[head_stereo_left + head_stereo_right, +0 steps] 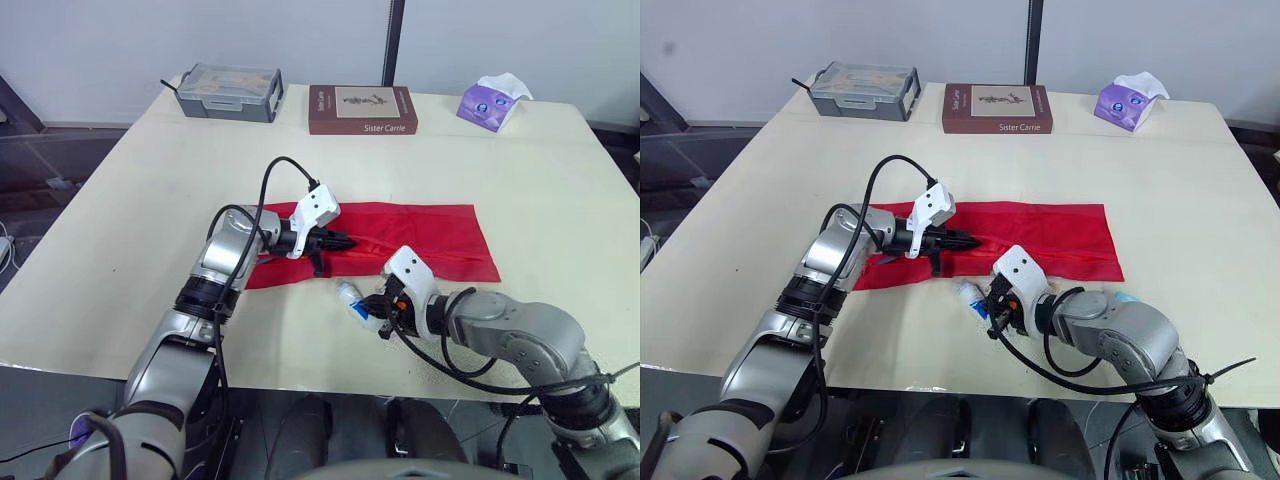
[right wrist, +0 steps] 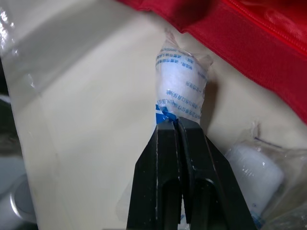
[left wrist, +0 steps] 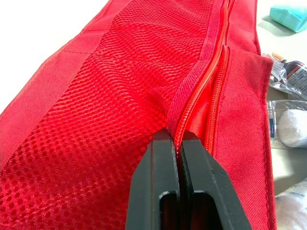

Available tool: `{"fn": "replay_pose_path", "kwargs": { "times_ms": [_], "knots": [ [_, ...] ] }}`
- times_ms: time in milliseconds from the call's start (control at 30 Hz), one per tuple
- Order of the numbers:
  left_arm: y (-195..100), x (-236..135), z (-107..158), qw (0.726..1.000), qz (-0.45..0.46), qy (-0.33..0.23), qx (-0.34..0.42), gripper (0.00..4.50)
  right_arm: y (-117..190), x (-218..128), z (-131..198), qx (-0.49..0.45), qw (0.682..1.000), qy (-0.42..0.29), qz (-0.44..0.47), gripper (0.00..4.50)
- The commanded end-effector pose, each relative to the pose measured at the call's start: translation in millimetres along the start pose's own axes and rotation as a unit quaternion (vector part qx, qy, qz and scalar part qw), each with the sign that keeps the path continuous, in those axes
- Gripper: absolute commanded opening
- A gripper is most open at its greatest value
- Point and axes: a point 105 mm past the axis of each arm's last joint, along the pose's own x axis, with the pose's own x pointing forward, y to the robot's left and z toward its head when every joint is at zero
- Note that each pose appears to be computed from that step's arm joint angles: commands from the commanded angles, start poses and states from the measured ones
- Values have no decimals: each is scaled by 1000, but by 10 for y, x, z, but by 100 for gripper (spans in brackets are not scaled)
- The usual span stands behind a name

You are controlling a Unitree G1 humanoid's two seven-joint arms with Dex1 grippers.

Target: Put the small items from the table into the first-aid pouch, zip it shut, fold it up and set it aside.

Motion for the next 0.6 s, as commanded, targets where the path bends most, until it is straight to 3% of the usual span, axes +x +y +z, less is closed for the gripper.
{"fn": "replay_pose_path", "kwargs": {
  "times_ms": [33,300,433,600],
  "knots": [
    [15,-50,248,999,1,-29,25,0,15,-132,264,39,997,-70,3,2],
    [-24,-35,256,999,-4,-31,30,0,-257,-183,333,116,988,-82,-55,2],
    [-6,-41,238,999,4,-31,30,0,-50,-320,409,127,985,-114,10,2],
    [-27,-23,201,999,5,-31,28,0,-33,-383,372,139,984,-114,14,2]
  ]
}}
